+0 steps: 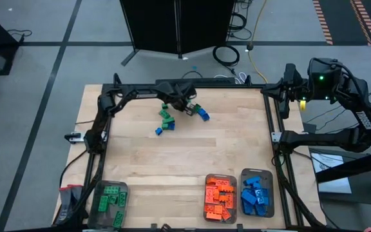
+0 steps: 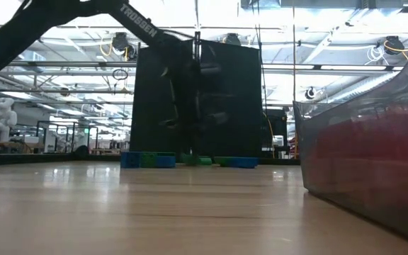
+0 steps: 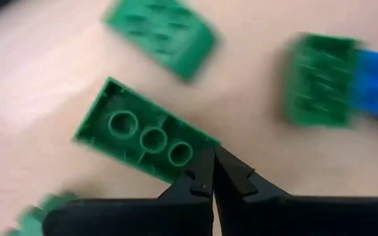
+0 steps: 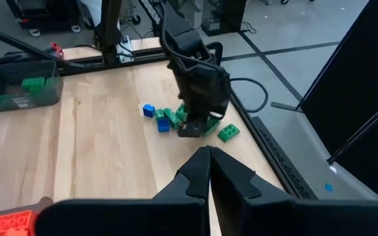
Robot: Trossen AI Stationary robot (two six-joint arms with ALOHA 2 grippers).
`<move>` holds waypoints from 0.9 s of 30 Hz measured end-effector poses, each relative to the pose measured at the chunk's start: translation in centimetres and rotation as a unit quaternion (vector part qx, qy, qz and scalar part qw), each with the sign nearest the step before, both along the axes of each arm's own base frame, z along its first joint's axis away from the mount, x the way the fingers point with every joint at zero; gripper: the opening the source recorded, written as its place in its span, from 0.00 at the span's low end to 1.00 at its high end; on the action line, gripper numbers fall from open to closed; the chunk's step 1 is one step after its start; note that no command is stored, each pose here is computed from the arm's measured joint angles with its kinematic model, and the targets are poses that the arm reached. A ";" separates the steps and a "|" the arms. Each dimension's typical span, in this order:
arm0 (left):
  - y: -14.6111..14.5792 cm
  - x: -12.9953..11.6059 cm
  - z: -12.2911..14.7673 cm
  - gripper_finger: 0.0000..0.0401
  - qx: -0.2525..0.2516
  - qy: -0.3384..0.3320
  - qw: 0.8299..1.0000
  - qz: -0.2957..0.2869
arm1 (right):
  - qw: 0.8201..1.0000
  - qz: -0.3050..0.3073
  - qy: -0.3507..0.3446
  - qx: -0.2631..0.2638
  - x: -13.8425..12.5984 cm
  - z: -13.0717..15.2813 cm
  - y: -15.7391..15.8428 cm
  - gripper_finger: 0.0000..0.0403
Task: Sort blocks
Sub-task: Put the green game piece into the left black bin
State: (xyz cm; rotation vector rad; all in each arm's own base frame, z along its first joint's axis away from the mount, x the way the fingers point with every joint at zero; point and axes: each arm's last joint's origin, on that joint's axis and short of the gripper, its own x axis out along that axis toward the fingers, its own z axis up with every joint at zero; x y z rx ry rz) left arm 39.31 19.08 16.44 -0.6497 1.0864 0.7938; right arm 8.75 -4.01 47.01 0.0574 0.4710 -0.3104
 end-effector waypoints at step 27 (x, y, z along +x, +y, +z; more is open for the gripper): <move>-3.6 2.7 7.9 0.16 0.075 0.027 0.966 -0.245 | 0.990 -0.010 0.140 0.015 3.0 -6.6 -1.8 0.02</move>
